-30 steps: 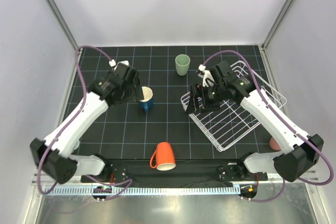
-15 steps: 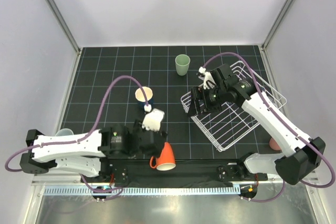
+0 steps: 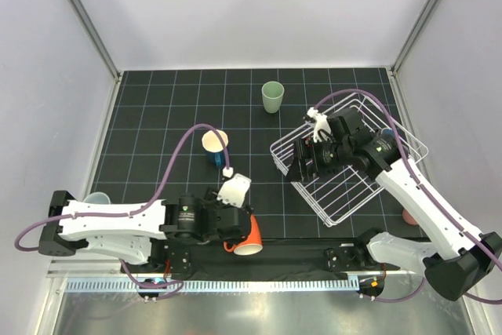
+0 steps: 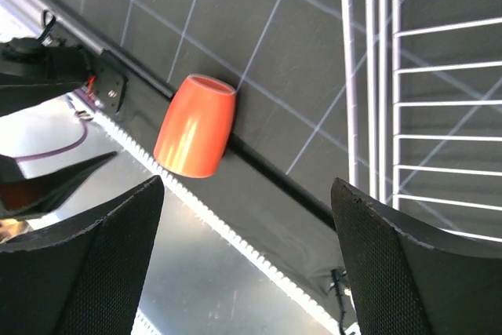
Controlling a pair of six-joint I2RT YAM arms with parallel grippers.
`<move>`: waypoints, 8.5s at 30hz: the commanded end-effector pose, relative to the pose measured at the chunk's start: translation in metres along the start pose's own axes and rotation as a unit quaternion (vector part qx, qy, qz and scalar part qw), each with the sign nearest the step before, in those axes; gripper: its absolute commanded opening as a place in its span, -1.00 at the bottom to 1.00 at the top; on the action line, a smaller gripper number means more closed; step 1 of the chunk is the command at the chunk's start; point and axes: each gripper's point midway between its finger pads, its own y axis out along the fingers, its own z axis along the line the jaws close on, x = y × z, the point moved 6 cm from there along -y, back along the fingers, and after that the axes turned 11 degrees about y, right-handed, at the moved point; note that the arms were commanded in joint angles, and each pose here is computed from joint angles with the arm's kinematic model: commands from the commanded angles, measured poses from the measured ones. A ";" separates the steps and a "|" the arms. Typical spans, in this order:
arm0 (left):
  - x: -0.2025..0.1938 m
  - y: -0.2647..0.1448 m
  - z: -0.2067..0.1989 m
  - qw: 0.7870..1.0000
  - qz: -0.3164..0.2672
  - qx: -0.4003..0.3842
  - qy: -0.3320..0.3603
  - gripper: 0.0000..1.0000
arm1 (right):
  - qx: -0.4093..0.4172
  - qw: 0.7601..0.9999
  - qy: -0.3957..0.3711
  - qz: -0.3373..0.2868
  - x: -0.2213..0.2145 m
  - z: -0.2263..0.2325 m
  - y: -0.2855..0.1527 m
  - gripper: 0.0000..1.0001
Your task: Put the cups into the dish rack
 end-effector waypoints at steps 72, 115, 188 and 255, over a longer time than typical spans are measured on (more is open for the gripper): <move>0.058 -0.118 0.109 0.934 -0.204 0.055 -0.287 0.22 | -0.201 0.932 -0.300 -0.027 -0.090 0.097 0.070 -0.92; 0.067 -0.143 0.135 0.923 -0.306 0.010 -0.231 0.22 | -0.483 0.862 0.047 0.145 -0.075 0.033 0.117 0.37; 0.055 -0.047 0.064 0.980 -0.057 -0.017 -0.190 0.23 | -0.138 0.965 -0.223 -0.036 -0.020 0.031 0.085 0.38; 0.278 -0.035 0.101 0.836 -0.169 -0.400 -0.337 -1.00 | 0.129 0.985 -0.060 -0.098 0.028 0.092 -0.049 0.82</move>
